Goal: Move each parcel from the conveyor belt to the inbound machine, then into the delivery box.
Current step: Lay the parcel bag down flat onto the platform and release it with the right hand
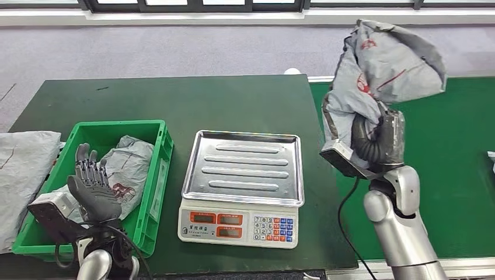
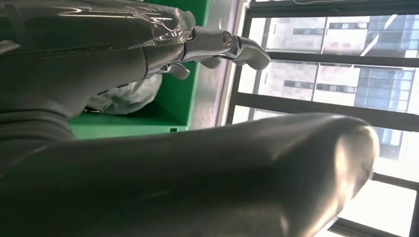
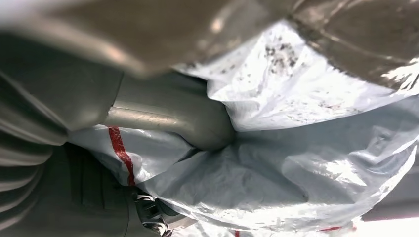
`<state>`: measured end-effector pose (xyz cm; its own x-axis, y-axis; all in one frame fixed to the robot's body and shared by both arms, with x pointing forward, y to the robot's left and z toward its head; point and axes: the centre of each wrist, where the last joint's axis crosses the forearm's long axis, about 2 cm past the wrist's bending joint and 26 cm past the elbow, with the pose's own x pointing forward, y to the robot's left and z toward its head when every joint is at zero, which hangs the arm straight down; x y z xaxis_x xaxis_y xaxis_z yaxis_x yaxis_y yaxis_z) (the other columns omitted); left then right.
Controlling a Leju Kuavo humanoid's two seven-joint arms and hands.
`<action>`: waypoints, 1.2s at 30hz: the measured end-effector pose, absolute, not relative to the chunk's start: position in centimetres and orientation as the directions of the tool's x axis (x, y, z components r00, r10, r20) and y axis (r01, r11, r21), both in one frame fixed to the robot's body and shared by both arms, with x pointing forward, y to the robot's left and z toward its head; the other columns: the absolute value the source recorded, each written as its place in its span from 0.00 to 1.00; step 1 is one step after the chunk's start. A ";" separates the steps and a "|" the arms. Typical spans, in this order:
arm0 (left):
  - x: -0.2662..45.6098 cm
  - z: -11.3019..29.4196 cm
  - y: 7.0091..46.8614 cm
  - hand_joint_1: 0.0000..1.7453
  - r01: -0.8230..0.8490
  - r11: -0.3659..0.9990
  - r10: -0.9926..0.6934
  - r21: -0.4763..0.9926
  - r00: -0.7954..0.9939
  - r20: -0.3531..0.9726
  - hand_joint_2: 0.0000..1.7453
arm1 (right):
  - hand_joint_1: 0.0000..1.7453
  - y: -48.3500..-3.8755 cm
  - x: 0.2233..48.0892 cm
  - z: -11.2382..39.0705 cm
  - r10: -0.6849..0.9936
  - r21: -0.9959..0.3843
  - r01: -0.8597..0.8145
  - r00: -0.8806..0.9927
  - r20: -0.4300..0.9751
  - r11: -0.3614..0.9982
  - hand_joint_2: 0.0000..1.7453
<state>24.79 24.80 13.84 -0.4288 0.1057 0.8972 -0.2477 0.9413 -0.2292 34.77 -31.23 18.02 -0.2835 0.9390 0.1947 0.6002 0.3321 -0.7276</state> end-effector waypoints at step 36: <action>27.9 14.2 22.4 0.00 -0.185 0.975 0.039 -0.125 -0.410 0.911 0.00 | 0.00 -14.8 34.2 13.4 0.664 -0.756 0.079 -0.544 0.514 0.649 0.00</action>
